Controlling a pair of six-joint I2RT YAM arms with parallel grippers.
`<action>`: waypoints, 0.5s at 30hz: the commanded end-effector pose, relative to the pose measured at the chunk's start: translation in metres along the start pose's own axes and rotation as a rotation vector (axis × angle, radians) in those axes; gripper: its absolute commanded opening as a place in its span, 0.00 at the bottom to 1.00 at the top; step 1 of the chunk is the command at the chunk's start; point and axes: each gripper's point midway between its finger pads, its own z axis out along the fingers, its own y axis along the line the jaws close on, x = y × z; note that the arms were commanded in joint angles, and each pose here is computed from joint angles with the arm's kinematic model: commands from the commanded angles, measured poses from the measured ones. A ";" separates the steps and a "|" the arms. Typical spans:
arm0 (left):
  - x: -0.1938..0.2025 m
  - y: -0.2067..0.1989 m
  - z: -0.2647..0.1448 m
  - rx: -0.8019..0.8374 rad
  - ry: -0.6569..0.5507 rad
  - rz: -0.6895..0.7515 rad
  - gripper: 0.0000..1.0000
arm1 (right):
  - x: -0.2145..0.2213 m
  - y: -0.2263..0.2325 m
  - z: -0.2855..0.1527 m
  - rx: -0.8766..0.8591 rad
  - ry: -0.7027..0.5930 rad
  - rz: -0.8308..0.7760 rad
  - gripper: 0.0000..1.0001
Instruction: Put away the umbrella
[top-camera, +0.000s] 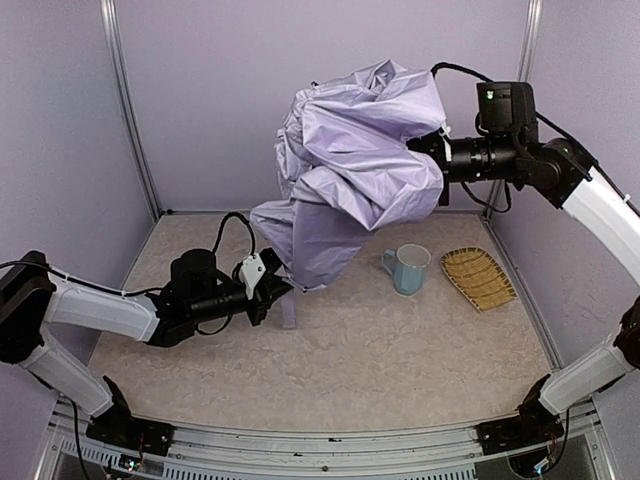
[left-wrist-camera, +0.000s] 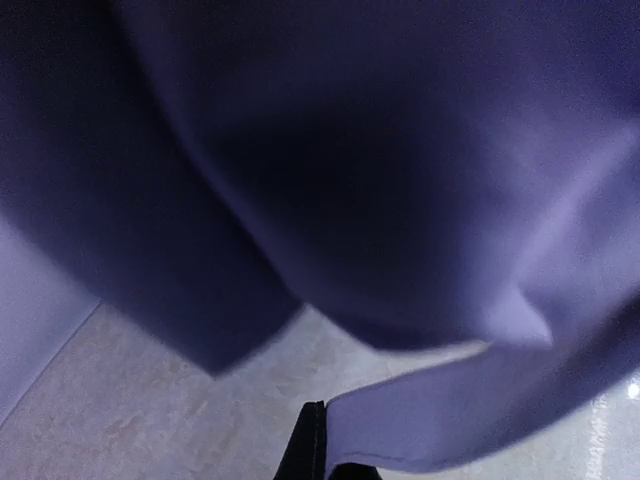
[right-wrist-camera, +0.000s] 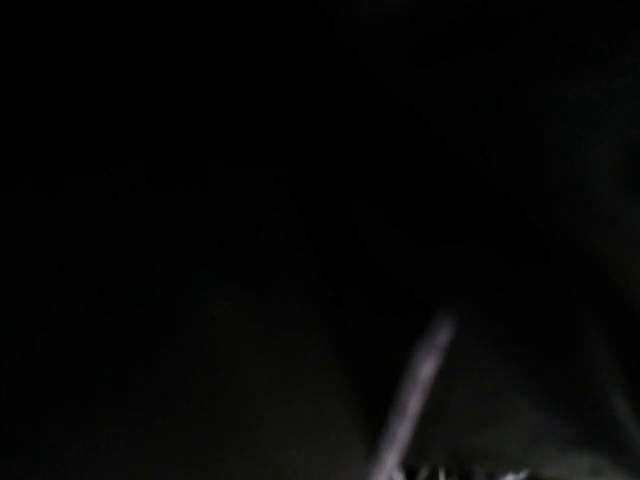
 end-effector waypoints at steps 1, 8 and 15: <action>-0.009 0.044 0.023 -0.085 0.025 0.073 0.00 | -0.006 0.065 0.012 -0.124 0.031 -0.048 0.00; 0.003 0.080 0.042 -0.088 0.054 0.138 0.00 | 0.047 0.129 0.034 -0.250 0.080 0.040 0.00; -0.001 0.074 0.058 -0.008 -0.004 0.238 0.00 | 0.132 0.184 0.067 -0.265 0.248 0.112 0.00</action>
